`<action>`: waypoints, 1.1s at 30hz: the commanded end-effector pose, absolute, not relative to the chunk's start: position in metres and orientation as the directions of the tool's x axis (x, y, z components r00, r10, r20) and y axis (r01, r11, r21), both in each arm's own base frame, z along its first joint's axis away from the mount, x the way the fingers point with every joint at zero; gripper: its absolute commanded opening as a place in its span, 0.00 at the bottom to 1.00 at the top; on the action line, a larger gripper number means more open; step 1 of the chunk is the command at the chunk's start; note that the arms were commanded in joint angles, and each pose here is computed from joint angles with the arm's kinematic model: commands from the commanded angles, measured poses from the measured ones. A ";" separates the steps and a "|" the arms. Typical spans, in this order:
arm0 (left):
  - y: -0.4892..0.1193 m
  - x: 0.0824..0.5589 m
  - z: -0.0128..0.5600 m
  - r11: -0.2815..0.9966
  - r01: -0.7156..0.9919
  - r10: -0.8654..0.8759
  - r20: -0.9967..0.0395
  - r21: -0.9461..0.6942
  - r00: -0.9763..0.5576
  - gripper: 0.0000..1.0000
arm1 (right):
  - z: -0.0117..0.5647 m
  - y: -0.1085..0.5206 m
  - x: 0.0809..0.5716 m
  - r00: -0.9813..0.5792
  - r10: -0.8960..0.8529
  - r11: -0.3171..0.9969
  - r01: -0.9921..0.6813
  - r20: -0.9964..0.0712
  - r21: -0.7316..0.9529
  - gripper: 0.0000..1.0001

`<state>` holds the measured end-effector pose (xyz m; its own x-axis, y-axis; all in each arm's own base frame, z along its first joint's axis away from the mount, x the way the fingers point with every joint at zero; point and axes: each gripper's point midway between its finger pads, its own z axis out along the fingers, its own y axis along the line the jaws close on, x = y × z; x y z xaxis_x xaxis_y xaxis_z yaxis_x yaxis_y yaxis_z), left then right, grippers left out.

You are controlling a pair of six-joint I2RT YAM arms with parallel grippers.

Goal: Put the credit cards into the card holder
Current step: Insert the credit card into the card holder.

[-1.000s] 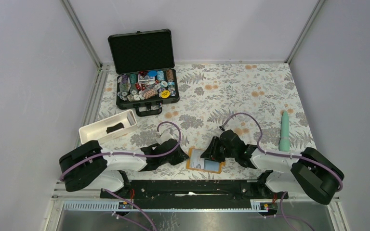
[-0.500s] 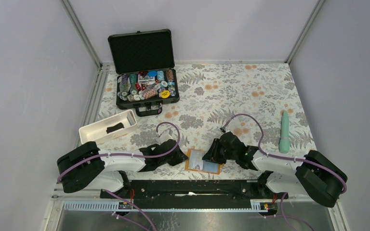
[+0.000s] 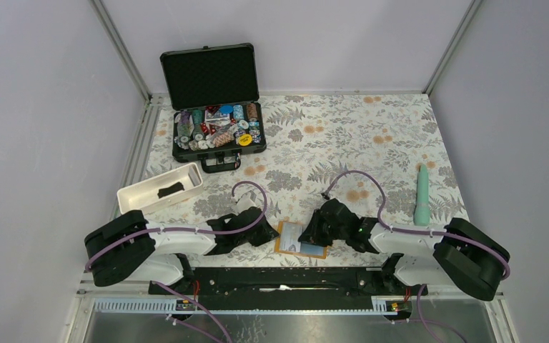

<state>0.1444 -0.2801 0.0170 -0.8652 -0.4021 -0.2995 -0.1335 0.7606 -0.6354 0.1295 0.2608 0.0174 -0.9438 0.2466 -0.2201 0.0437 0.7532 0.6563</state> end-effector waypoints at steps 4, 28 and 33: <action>-0.272 0.141 0.011 0.782 -0.136 -0.396 -0.316 -0.608 -0.862 0.00 | 0.023 0.275 0.138 -0.938 0.258 0.743 0.039 -0.232 0.668 0.14; -0.223 0.166 0.057 0.869 -0.089 -0.335 -0.447 -0.486 -0.829 0.62 | 0.061 0.255 0.158 -0.875 0.173 0.824 -0.124 -0.453 0.553 0.52; -0.185 0.192 0.100 0.903 -0.072 -0.313 -0.534 -0.424 -0.785 0.97 | 0.075 0.247 0.166 -0.861 0.118 0.829 -0.188 -0.494 0.527 0.72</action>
<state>0.1721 -0.2158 0.0623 -0.8202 -0.3687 -0.4374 -0.1189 0.8578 -0.5000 0.1557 0.2616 0.0658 -0.8861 0.1850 -0.4250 -0.1228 0.7904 0.6002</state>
